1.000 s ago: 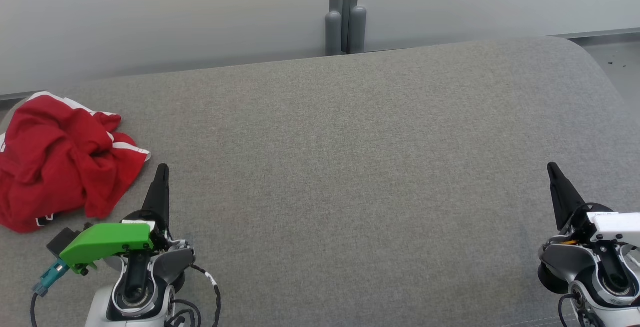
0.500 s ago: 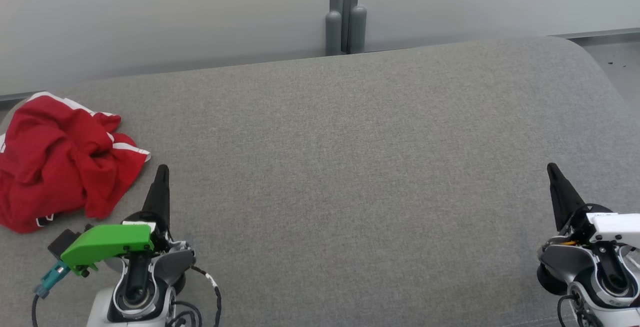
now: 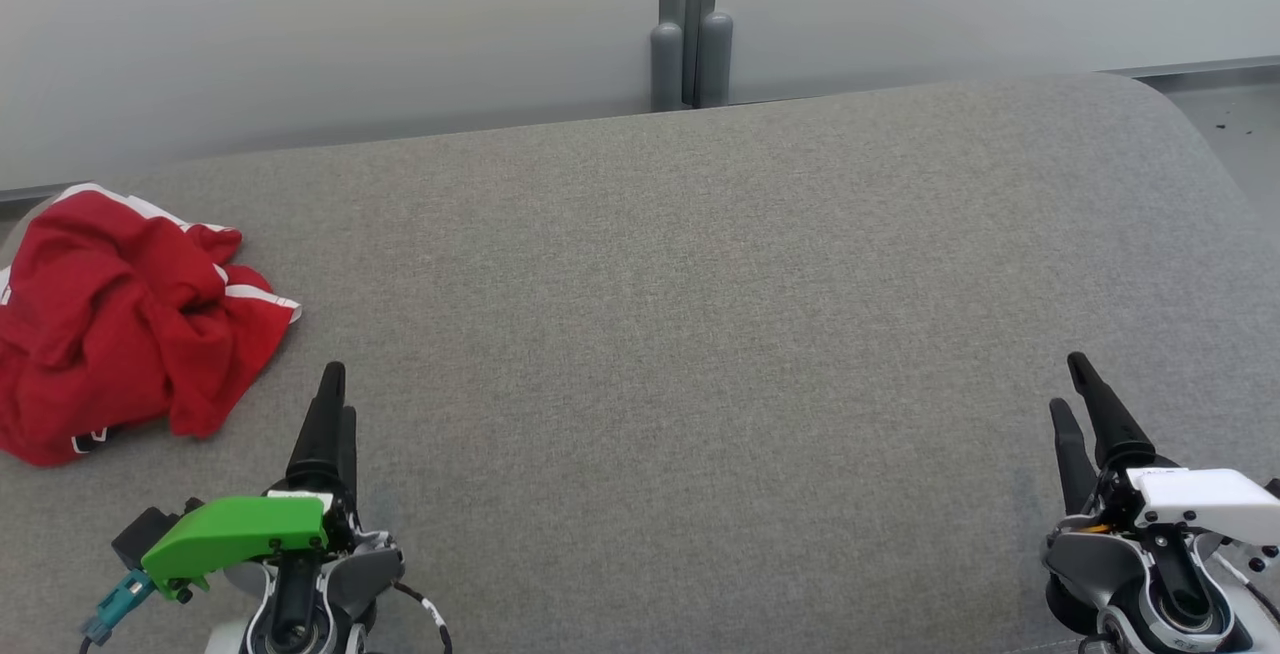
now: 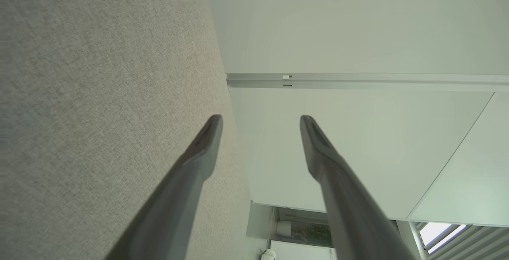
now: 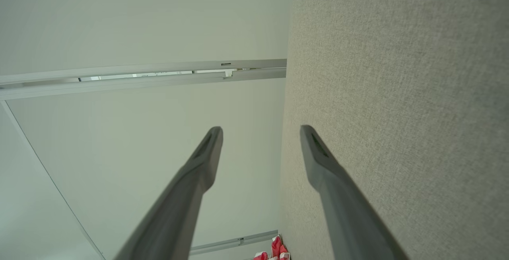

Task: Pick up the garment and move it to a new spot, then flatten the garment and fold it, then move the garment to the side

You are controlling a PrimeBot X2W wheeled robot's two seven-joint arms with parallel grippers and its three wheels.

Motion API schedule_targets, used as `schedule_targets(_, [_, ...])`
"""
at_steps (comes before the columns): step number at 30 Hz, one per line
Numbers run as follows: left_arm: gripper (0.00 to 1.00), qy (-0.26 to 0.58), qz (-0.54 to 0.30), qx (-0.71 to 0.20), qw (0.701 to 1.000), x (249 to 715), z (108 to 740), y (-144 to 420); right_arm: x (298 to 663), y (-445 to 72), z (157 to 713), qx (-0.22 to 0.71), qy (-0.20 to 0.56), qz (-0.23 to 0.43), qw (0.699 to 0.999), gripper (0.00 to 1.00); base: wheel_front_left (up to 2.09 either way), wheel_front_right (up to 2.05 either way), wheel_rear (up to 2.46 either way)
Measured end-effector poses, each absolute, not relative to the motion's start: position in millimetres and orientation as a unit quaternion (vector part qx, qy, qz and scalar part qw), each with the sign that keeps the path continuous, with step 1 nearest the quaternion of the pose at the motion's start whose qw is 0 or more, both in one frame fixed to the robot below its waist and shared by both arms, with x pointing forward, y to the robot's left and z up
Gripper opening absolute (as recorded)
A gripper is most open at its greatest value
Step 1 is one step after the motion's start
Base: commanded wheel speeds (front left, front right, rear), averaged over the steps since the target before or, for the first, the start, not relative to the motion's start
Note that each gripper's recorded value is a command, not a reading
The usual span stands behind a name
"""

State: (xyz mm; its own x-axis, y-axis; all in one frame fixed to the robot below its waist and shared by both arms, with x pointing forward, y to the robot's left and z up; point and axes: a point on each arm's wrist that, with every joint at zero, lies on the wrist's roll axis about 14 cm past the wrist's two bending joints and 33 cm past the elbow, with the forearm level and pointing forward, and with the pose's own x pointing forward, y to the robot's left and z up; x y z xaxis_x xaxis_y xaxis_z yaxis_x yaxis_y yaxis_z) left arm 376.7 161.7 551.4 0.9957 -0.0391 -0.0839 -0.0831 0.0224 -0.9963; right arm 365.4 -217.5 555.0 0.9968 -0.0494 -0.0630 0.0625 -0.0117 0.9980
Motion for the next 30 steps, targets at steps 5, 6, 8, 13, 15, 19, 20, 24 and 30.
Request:
schedule_targets(5, [1.00,0.034,0.011,-0.678,0.735,375.7,556.8,162.2,363.0,-217.8,554.9,0.691,0.000,-0.042,0.721,1.00,0.00,0.00,0.00])
schedule_targets(6, [1.00,0.032,0.010,-0.674,0.738,375.7,558.3,162.4,362.9,-217.8,555.8,0.686,-0.001,-0.041,0.726,1.00,0.00,0.00,0.00])
schedule_targets(8, [1.00,0.026,0.007,-0.662,0.749,375.8,562.1,162.6,363.5,-217.4,559.7,0.674,-0.006,-0.036,0.737,1.00,0.00,0.00,0.00])
schedule_targets(13, [1.00,0.016,0.000,-0.629,0.777,375.6,570.3,162.3,365.4,-215.0,571.4,0.642,-0.022,-0.023,0.766,1.00,0.00,0.00,0.00])
schedule_targets(15, [1.00,0.012,-0.004,-0.612,0.791,376.1,574.3,161.4,366.0,-213.9,576.7,0.626,-0.029,-0.017,0.779,1.00,0.00,0.00,0.00])
schedule_targets(19, [1.00,0.002,-0.012,-0.573,0.819,376.1,582.3,159.6,366.3,-210.9,585.1,0.592,-0.039,-0.005,0.805,1.00,0.00,0.00,0.00])
schedule_targets(20, [1.00,0.001,-0.013,-0.562,0.827,375.7,583.5,159.4,366.2,-210.0,586.6,0.584,-0.041,-0.003,0.811,1.00,0.00,0.00,0.00])
schedule_targets(24, [1.00,-0.004,-0.013,-0.528,0.849,373.5,586.0,159.4,366.5,-204.2,593.8,0.552,-0.049,0.009,0.832,1.00,0.00,0.00,0.00])
schedule_targets(30, [1.00,-0.016,-0.015,-0.473,0.881,371.0,591.6,159.8,366.8,-196.1,603.7,0.497,-0.060,0.027,0.865,1.00,0.00,0.00,0.00])
